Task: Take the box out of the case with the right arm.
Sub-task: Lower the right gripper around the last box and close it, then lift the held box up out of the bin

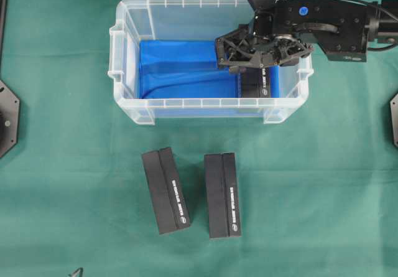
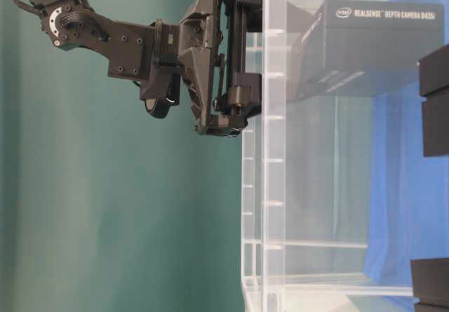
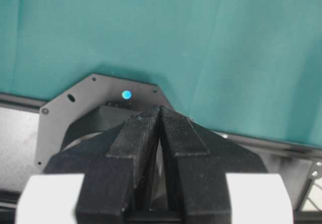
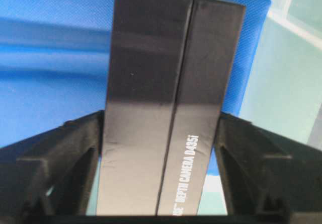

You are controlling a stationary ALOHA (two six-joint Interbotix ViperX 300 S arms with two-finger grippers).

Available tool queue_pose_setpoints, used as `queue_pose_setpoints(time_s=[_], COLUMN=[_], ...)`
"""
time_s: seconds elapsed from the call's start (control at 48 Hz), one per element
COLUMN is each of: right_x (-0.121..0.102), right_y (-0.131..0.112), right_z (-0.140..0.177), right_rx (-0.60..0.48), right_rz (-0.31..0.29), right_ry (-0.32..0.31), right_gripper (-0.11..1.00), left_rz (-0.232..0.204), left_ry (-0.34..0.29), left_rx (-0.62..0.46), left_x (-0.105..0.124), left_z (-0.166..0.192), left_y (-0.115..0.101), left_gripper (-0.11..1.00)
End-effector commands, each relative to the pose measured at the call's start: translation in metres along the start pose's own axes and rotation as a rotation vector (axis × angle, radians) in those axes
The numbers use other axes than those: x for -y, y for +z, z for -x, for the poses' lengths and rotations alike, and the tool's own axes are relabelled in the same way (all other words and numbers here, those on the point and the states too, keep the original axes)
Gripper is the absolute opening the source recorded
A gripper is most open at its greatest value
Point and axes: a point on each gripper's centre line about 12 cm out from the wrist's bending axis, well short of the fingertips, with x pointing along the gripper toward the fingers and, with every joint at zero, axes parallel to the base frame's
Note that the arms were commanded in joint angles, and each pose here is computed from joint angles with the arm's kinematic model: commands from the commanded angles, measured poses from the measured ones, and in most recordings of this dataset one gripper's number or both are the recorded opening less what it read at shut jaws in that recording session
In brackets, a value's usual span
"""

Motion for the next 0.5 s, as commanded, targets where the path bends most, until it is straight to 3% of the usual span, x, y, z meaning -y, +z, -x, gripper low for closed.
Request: queue_pose_setpoints(time_s=[0.0,0.479], right_x=[-0.0006,0.0018], right_y=[-0.0003,0.0002], right_z=[0.0012,0.0077], right_rx=[-0.003,-0.003], right_rz=[-0.013,-0.020], right_ry=[0.008,-0.007], right_gripper=[0.66,0.66], left_rz=[-0.001,-0.001], left_ry=[-0.002,-0.001], left_rx=[0.012,0.011], left_x=[0.0006,0.0005], left_z=[0.0026,0.0026], left_y=[0.0022,0.0020], left_gripper=[0.00,0.00])
